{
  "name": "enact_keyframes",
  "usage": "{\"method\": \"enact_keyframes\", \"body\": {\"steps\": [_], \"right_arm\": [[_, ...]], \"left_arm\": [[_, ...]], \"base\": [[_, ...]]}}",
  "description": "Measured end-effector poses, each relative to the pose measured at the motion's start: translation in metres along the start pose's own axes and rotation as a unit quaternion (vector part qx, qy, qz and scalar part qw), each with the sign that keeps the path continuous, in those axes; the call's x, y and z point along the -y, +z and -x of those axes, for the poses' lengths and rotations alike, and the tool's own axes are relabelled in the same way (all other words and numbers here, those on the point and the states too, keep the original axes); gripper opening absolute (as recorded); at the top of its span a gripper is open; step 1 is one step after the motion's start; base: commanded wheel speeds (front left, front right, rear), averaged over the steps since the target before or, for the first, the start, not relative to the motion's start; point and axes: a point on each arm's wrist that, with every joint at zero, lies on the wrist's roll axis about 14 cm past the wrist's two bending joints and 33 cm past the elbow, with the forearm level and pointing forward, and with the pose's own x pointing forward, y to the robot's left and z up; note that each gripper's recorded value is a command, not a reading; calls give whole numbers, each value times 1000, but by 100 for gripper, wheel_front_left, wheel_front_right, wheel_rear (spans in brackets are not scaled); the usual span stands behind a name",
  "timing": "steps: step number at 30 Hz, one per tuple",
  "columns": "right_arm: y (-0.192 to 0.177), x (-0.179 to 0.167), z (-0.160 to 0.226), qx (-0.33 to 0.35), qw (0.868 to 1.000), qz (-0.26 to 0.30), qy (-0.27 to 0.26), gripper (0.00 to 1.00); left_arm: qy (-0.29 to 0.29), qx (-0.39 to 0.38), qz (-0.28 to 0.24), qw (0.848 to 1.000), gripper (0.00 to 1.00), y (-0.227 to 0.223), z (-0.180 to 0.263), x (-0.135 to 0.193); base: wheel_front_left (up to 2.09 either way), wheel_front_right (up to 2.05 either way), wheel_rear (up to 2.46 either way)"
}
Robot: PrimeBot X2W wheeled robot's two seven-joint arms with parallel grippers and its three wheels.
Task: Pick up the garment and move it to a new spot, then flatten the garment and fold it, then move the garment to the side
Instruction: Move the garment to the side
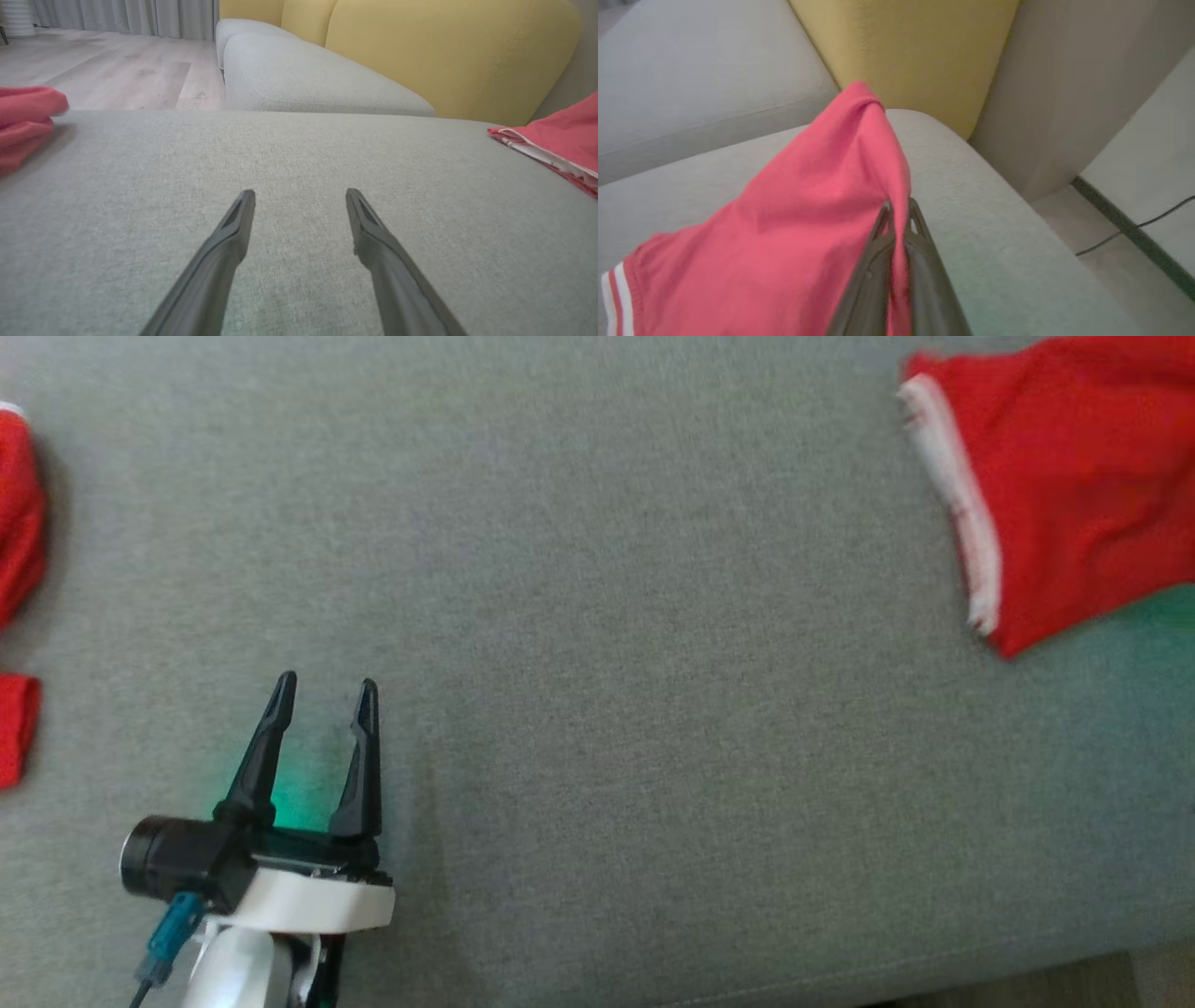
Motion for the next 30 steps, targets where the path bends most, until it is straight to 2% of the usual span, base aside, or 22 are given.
{"method": "enact_keyframes", "body": {"steps": [5, 12, 13, 14, 15, 22, 26, 30], "right_arm": [[2, 49, -5, -8, 997, 40, -69, 0], [27, 68, -4, 16, 990, 89, -112, 0], [27, 70, -4, 16, 989, 93, -118, 27], [27, 71, -4, 15, 987, 100, -122, 93], [27, 72, -4, 15, 986, 106, -126, 100], [46, 56, 0, 74, 979, 150, -119, 100], [62, 30, 5, 123, 977, 152, -87, 100], [85, 3, 21, 192, 968, 154, -48, 100]], "left_arm": [[-2, -19, -5, 1000, 100, -13, -1, -6], [8, -28, -9, 1000, 100, -17, 9, -13], [8, -28, -9, 1000, 100, -18, 9, -13], [9, -29, -9, 1000, 100, -18, 9, -14], [9, -29, -9, 999, 100, -19, 9, -14], [7, -25, -8, 1000, 100, -16, 6, -13], [10, -11, -8, 1000, 100, -6, 6, -12], [15, 10, -6, 1000, 100, 9, 9, -9]], "base": [[0, 0, 0], [0, 0, 0], [0, 0, 0], [0, 0, 0], [0, 0, 0], [0, 0, 0], [0, 0, 0], [0, 0, 0]]}}
